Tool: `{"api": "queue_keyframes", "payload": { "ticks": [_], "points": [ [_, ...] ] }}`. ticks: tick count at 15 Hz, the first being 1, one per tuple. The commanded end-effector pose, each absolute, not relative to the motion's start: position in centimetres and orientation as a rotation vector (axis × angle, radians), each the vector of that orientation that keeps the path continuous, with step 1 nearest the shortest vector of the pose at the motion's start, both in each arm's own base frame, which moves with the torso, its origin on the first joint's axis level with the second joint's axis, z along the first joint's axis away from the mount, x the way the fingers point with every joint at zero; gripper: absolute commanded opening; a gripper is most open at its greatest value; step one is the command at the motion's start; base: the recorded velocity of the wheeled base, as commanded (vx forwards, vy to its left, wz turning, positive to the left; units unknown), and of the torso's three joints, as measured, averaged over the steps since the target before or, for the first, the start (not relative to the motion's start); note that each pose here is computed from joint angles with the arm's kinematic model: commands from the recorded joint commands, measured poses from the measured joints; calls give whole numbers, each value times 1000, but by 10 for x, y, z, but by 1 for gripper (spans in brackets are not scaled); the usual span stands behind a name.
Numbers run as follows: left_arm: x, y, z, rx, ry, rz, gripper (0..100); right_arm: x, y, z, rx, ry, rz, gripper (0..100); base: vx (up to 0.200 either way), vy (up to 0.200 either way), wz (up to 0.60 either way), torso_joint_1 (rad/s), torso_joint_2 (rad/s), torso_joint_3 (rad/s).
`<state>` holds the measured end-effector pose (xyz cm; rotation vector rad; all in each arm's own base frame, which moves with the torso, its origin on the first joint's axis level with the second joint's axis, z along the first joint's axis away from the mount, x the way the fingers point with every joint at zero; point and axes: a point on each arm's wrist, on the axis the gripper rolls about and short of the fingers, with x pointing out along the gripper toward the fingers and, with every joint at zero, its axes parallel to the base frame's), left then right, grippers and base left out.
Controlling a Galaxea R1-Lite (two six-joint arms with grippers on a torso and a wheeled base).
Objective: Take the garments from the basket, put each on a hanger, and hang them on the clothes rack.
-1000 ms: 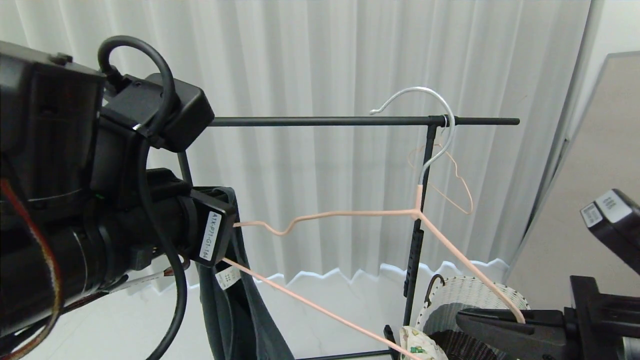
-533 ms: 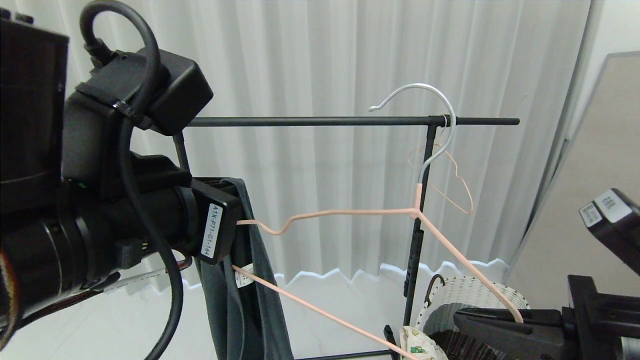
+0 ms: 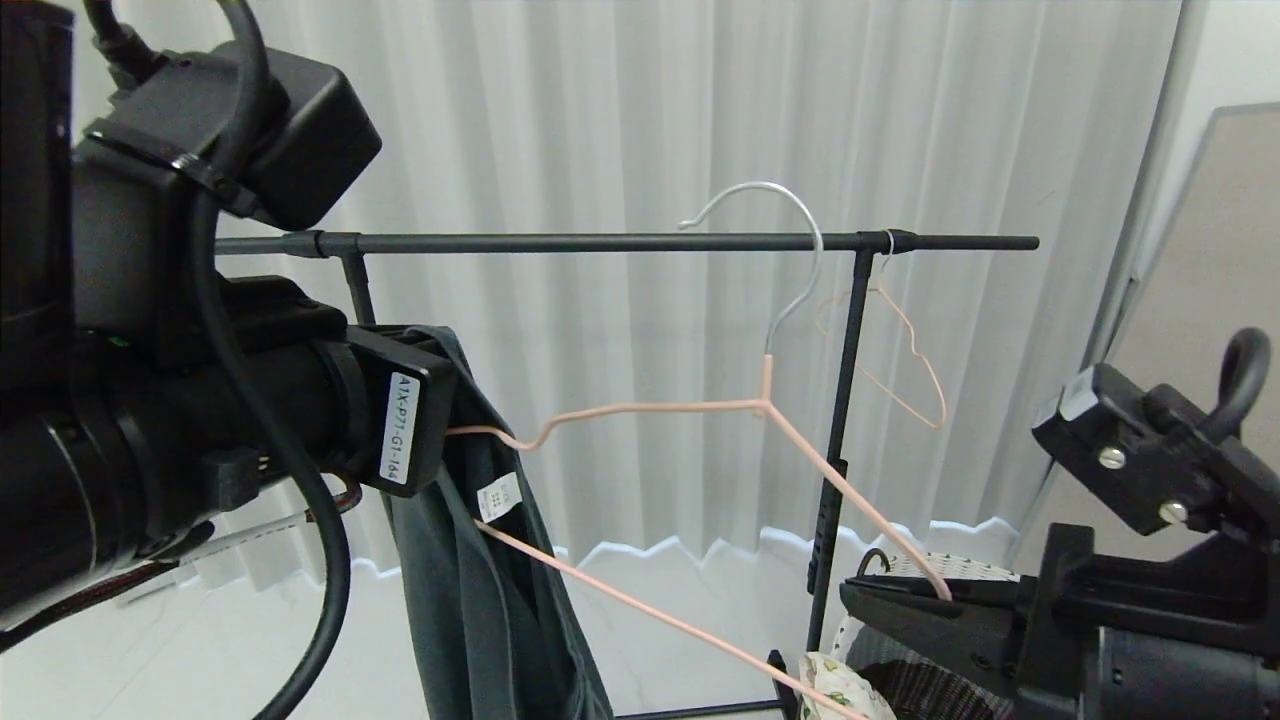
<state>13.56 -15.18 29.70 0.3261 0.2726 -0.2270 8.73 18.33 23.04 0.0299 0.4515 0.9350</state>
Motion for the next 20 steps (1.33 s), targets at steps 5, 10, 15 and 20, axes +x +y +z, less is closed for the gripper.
{"api": "queue_keyframes", "payload": {
  "ticks": [5,10,15,20],
  "points": [
    [116,-167,301,243,258,-337,0,100,233,215,-3,486,963,0,0,0,0,0,0,0],
    [103,-176,318,98,232,-406,0,103,252,209,-7,502,977,0,0,0,0,0,0,0],
    [97,-188,331,-9,225,-449,0,95,272,212,23,513,1017,0,0,0,0,0,0,0],
    [111,-168,336,-39,205,-342,0,100,246,222,58,518,947,0,0,0,0,0,0,0]
  ]
}}
